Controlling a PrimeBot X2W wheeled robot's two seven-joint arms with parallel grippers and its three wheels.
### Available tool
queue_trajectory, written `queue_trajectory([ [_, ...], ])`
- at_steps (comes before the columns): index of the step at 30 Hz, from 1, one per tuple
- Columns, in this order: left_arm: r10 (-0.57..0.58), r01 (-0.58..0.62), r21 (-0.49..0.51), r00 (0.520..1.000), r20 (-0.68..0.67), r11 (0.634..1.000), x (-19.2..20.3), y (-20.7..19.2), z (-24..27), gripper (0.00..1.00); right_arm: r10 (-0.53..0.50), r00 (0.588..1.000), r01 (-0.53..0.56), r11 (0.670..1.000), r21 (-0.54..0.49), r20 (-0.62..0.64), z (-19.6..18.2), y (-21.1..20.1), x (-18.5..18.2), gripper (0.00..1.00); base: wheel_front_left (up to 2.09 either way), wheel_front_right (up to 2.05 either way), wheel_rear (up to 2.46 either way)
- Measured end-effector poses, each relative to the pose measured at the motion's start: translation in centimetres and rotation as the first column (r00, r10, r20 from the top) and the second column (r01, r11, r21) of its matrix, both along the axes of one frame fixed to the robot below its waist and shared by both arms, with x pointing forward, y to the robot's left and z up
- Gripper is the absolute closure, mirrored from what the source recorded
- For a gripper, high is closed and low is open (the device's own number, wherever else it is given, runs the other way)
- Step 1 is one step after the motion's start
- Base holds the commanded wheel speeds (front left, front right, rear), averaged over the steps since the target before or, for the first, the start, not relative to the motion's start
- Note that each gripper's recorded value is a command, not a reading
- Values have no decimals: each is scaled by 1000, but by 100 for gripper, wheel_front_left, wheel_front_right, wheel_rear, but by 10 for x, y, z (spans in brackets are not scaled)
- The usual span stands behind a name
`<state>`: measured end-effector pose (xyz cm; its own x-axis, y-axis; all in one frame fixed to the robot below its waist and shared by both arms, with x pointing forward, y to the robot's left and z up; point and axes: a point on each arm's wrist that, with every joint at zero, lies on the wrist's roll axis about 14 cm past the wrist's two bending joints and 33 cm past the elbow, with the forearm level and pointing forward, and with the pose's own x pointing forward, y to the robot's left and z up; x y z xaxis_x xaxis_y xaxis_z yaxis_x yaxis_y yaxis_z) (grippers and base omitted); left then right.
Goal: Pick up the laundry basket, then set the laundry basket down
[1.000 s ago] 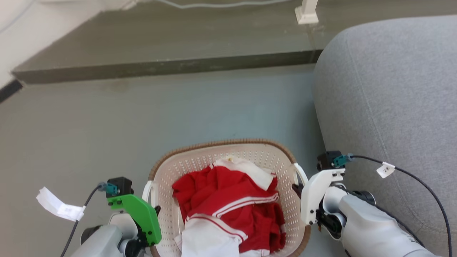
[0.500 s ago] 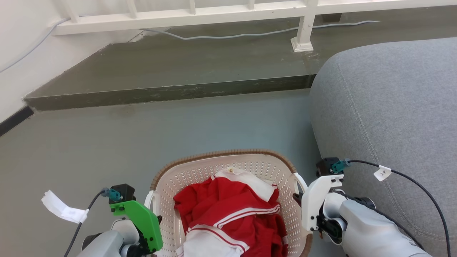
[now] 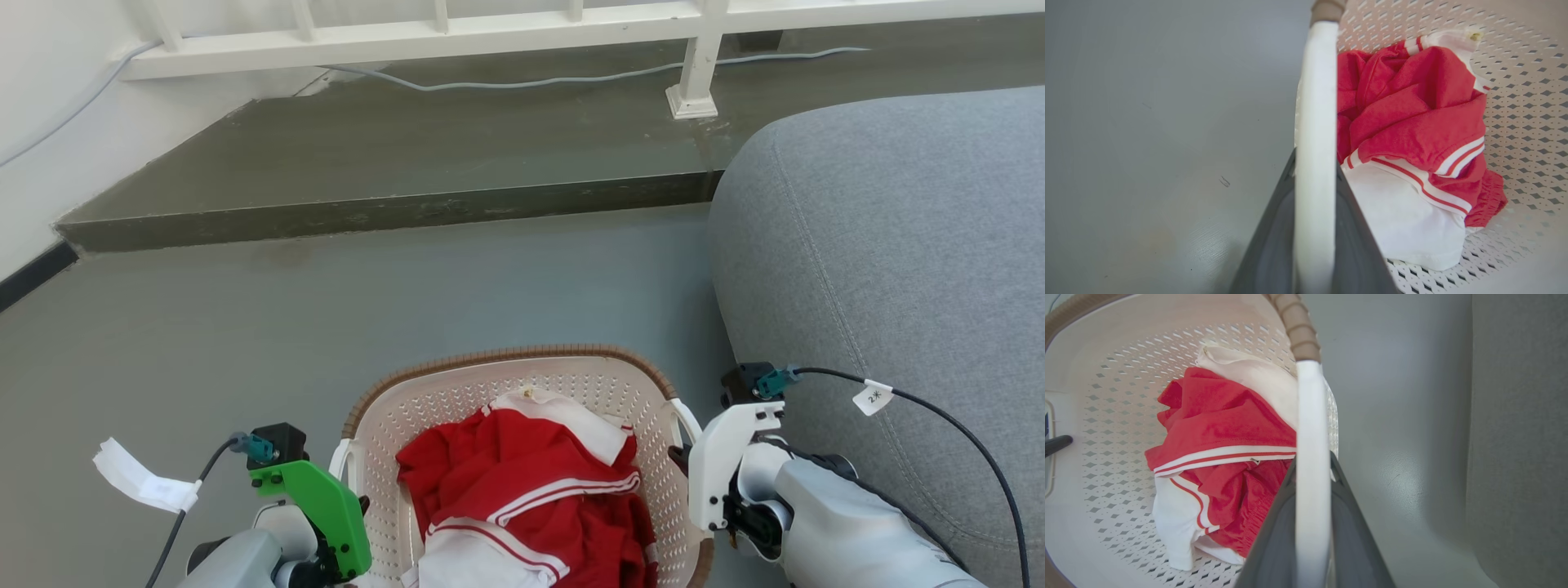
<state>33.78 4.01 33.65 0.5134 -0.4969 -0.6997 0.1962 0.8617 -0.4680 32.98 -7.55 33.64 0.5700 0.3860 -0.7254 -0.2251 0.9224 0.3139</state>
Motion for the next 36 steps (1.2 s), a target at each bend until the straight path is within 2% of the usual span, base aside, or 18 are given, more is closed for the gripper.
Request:
queue_trajectory([
  [36, -16, 17, 7, 995, -96, 1000, -11, 1, -20, 100, 25, 995, -26, 1000, -8, -93, -18, 1, -10, 100, 0, 0, 0],
])
